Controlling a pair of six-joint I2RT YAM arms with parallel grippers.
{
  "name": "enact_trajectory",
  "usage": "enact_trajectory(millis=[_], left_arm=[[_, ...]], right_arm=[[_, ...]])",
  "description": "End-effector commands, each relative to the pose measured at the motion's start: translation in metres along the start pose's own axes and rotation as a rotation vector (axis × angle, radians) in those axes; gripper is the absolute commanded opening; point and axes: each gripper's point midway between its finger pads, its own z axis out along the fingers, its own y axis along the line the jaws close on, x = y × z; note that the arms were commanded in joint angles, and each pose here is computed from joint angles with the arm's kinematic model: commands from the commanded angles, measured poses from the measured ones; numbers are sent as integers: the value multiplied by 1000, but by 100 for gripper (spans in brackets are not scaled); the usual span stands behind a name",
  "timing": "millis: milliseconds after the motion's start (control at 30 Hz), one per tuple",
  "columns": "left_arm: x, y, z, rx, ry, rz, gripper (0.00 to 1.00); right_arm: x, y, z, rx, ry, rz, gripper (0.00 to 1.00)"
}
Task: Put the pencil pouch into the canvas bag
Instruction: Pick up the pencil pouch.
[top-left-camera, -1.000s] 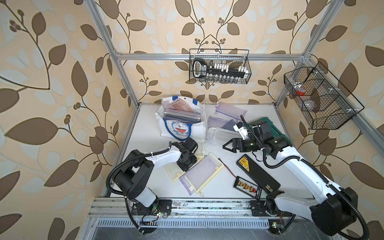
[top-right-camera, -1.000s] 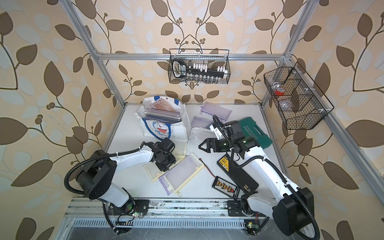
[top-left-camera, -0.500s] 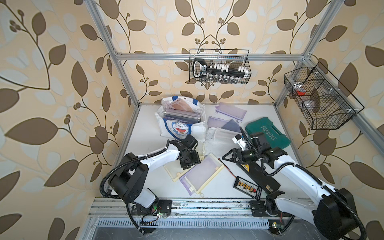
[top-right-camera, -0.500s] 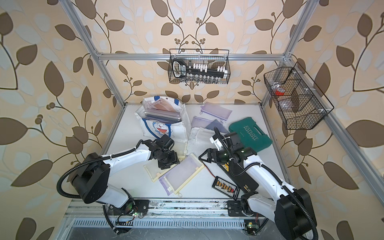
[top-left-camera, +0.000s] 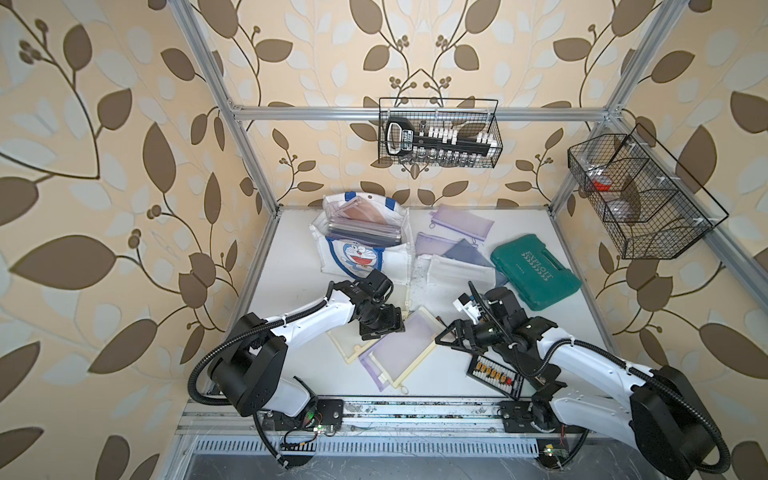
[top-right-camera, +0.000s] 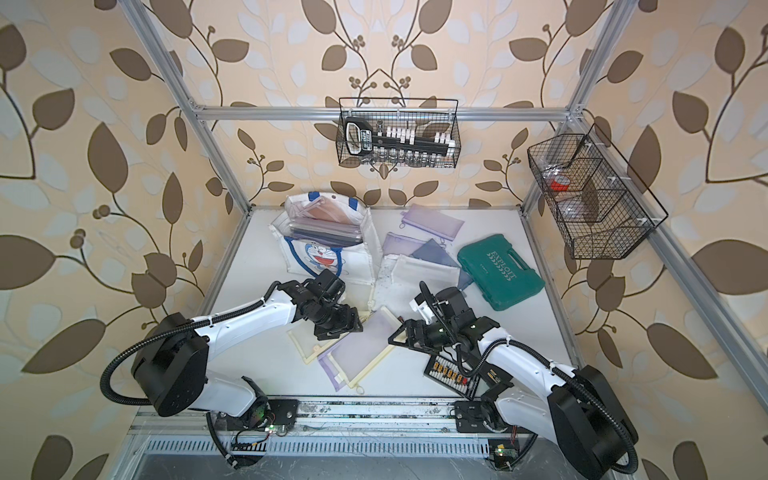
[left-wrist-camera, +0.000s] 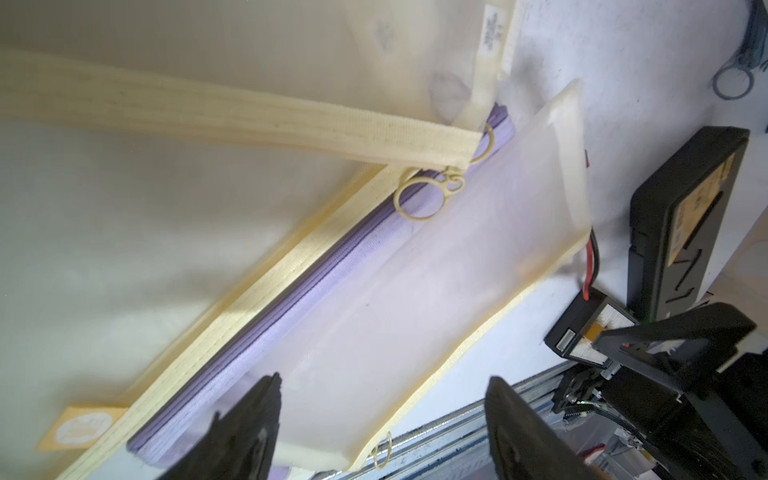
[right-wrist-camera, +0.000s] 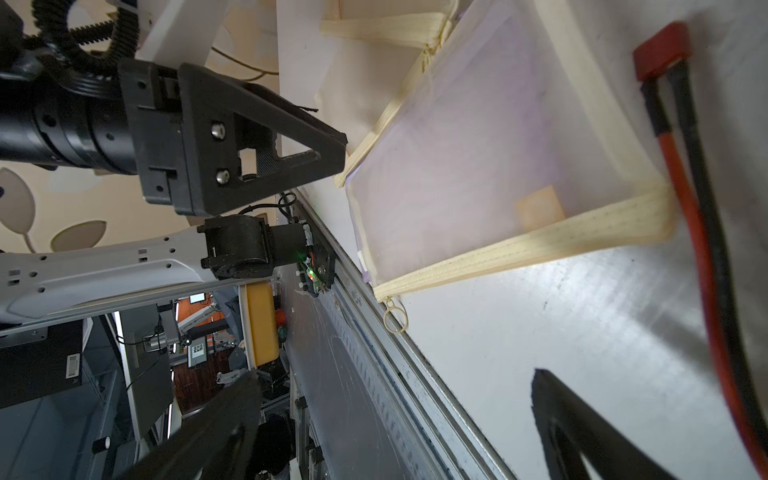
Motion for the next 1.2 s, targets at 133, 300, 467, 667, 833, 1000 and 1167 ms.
enact_trajectory(millis=[133, 300, 467, 667, 833, 1000, 1167], left_arm=[[4, -8, -5, 28, 10, 39, 77], [1, -7, 7, 28, 27, 41, 77], [4, -12, 20, 86, 53, 33, 76], [13, -10, 28, 124, 86, 37, 71], [22, -10, 25, 178, 85, 36, 66], [32, -6, 23, 211, 86, 44, 63], [40, -1, 30, 250, 95, 25, 62]], right_arm=[[-11, -1, 17, 3, -20, 5, 100], [-16, -18, 30, 70, -29, 29, 99], [-20, -35, 47, 112, -26, 77, 99], [-28, -39, 65, 128, -25, 107, 95], [-30, -40, 76, 157, -23, 118, 85], [-31, -40, 82, 176, -45, 142, 78], [-37, -43, 85, 201, -79, 148, 67]])
